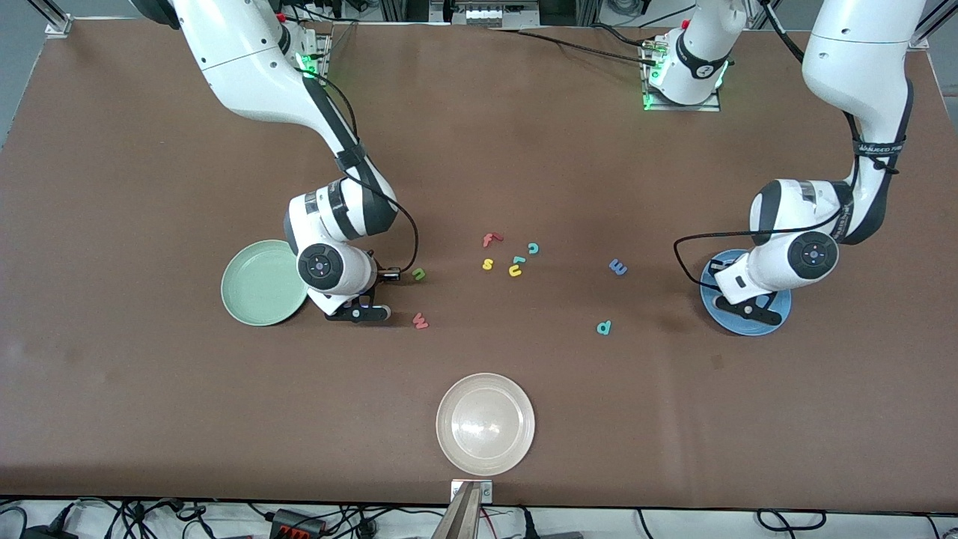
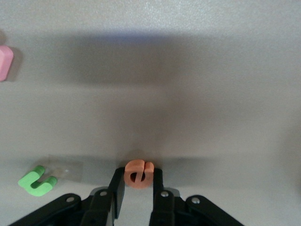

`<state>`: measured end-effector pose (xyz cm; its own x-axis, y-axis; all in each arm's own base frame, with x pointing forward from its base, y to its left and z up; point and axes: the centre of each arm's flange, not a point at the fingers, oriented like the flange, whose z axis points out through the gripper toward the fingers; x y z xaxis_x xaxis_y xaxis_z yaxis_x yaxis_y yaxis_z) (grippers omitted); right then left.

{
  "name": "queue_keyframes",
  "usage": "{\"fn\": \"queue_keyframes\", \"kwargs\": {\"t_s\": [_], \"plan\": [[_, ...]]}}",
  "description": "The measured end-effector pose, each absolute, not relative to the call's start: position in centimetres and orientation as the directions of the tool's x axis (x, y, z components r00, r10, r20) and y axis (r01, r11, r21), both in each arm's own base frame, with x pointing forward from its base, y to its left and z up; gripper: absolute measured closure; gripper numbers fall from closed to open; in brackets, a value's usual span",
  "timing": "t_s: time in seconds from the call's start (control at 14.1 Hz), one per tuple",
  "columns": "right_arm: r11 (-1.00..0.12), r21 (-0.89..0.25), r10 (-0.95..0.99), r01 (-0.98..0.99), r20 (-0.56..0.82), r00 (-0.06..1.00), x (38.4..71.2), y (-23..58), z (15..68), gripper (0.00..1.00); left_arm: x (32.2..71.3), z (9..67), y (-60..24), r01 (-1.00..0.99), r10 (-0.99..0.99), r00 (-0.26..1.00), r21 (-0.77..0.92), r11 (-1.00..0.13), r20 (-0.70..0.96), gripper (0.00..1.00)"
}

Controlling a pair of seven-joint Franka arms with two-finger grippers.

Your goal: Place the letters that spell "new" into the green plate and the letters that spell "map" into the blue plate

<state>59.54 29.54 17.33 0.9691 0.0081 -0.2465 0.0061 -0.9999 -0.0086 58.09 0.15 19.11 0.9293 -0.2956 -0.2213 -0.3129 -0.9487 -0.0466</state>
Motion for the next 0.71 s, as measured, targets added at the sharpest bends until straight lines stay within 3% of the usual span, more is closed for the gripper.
{"fn": "queue_keyframes", "kwargs": {"t_s": [0.43,0.5,0.71], "plan": [[-0.999,0.0,-0.035,-0.036,-0.219,0.975,61.5,26.8,20.0,0.72,58.0,21.8,-2.9,-0.266,-0.252,0.936,-0.025,-0.964,-0.247,0.07],[-0.998,0.013,-0.056,-0.055,-0.218,0.974,62.2,25.0,21.7,0.72,57.8,22.3,-4.2,-0.206,-0.195,0.949,-0.018,-0.978,-0.249,0.01],[-0.998,0.037,-0.066,-0.059,-0.245,0.967,63.6,17.5,25.5,0.72,57.4,22.6,-7.7,0.048,0.041,0.965,0.023,-0.999,-0.258,0.0]]}}
